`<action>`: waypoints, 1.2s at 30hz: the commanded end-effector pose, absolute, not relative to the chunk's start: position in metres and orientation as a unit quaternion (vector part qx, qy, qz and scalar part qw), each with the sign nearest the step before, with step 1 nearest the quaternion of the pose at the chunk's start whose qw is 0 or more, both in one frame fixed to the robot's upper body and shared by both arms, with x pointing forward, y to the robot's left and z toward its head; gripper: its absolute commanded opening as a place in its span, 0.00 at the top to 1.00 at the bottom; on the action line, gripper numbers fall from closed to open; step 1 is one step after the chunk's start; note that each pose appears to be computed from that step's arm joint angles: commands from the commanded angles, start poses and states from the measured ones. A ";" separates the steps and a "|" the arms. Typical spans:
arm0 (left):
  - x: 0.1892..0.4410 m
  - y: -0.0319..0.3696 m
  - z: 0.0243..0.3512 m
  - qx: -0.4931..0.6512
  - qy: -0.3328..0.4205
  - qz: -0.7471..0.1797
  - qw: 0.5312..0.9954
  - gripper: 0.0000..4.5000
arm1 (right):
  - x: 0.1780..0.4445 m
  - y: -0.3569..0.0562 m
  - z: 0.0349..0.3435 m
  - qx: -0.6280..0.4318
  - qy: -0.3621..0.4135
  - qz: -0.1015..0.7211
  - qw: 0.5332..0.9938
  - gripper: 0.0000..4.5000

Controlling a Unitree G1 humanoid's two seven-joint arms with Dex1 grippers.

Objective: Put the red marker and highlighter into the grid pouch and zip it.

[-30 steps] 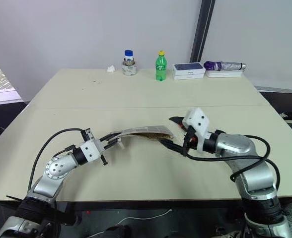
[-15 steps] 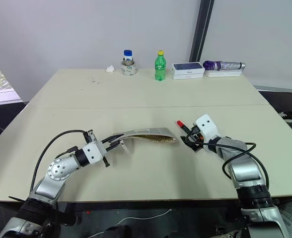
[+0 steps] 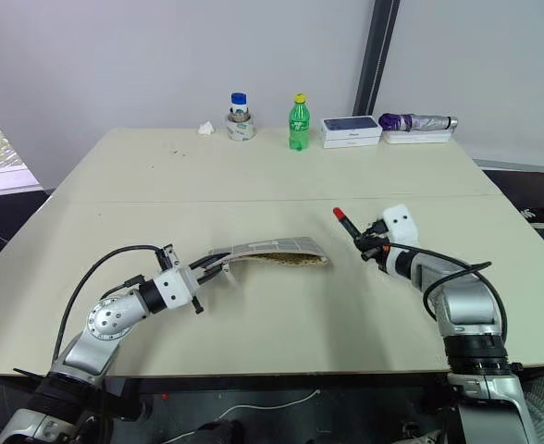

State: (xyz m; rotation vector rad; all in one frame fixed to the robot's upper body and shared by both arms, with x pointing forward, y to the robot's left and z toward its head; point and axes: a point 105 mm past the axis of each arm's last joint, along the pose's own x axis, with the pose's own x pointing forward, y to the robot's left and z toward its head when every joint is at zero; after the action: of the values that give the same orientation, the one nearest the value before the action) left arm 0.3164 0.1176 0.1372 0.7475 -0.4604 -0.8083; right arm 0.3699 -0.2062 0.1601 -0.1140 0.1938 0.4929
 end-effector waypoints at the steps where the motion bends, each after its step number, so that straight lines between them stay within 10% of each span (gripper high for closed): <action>1: 0.317 0.113 0.152 0.356 -0.248 -0.377 0.818 1.00 | 0.344 -0.166 0.217 -0.069 -0.027 0.362 0.929 0.92; 7: 0.318 0.108 0.153 0.361 -0.250 -0.382 0.813 1.00 | 0.291 -0.145 0.191 -0.111 0.021 0.502 0.858 0.92; 36: 0.314 0.100 0.148 0.374 -0.249 -0.397 0.801 1.00 | 0.300 -0.178 0.151 -0.306 0.038 0.468 0.828 0.92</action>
State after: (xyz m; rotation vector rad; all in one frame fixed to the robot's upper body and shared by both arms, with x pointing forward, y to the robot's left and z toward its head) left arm 0.3167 0.1026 0.1366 0.7948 -0.4817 -0.8556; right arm 0.3000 -0.1824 0.1416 -0.6362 0.1267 0.9892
